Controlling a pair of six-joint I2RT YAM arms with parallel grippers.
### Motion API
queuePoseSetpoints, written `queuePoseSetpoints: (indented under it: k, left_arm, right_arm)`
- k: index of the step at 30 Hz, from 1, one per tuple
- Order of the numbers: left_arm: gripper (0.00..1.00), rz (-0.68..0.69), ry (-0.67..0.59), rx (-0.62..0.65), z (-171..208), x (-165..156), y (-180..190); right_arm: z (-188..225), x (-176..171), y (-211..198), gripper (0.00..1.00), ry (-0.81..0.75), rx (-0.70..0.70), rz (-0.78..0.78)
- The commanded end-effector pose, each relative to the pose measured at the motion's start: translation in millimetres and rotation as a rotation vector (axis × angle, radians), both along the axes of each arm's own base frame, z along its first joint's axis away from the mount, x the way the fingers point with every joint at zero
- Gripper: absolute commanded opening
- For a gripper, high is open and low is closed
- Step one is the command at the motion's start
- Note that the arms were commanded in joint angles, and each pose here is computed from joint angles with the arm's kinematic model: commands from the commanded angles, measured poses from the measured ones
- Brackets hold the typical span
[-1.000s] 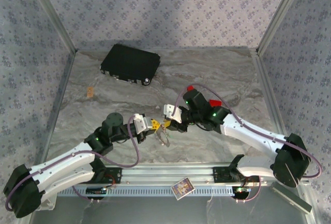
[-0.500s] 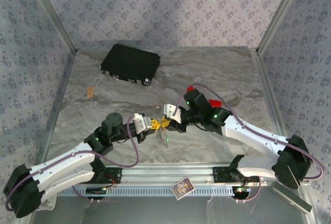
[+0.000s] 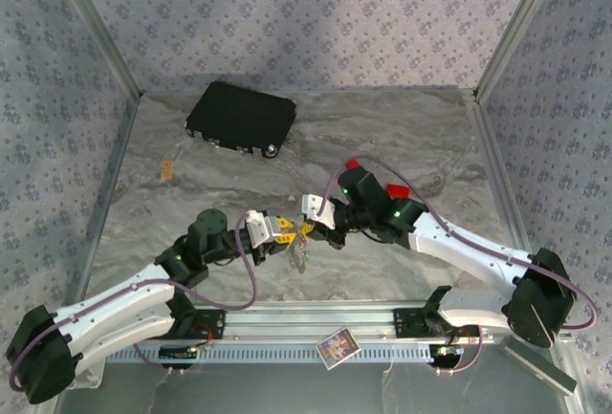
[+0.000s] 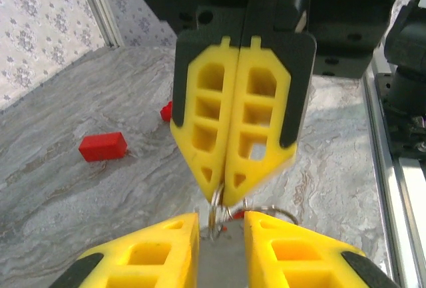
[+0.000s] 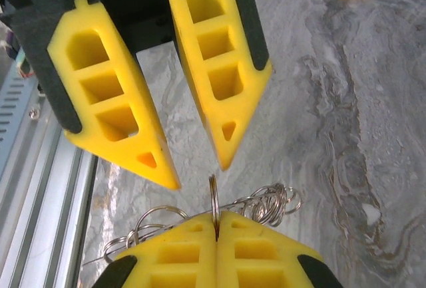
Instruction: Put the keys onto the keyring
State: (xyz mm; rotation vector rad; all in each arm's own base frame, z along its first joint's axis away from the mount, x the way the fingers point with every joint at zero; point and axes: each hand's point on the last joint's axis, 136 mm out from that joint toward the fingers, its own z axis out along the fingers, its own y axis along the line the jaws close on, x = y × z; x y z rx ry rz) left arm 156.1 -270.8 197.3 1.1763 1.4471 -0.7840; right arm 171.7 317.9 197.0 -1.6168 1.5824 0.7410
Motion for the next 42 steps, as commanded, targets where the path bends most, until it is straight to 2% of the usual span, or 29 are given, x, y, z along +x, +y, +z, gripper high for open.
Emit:
queuePoseSetpoints:
  k: [1, 17, 27, 32, 33, 36, 37, 42]
  left_arm:
    - [0.24, -0.005, -0.036, 0.018, 13.8, -0.2, 0.2]
    - [0.22, -0.034, -0.043, 0.030, 15.7, -0.6, -5.5]
    - [0.13, -0.042, -0.037, 0.013, 16.7, -1.6, -7.1]
    - [0.03, -0.045, -0.038, 0.005, 18.5, -2.6, -6.9]
    - [0.02, -0.048, -0.039, 0.004, 18.8, -3.1, -7.0]
    - [0.00, -0.048, -0.036, 0.002, 18.0, -3.5, -6.8]
    - [0.00, -0.050, -0.035, -0.003, 18.3, -3.9, -6.9]
    - [0.00, -0.048, -0.028, -0.073, 20.9, -4.2, -9.0]
  right_arm:
    - [13.5, 2.0, -2.1, 0.00, -0.068, -0.055, 0.019]
    - [19.2, -1.0, 6.8, 0.00, -0.144, -0.159, 0.080]
    - [18.0, -3.3, 13.5, 0.00, -0.177, -0.191, 0.106]
    - [16.2, -3.5, 13.2, 0.00, -0.183, -0.207, 0.106]
    - [18.6, -4.4, 13.7, 0.03, -0.180, -0.193, 0.106]
    - [30.3, -6.3, 13.1, 0.23, -0.169, -0.091, 0.097]
    - [33.1, -6.8, 11.8, 0.26, -0.161, -0.056, 0.092]
    - [39.4, -5.4, 3.3, 0.31, -0.094, 0.057, 0.062]
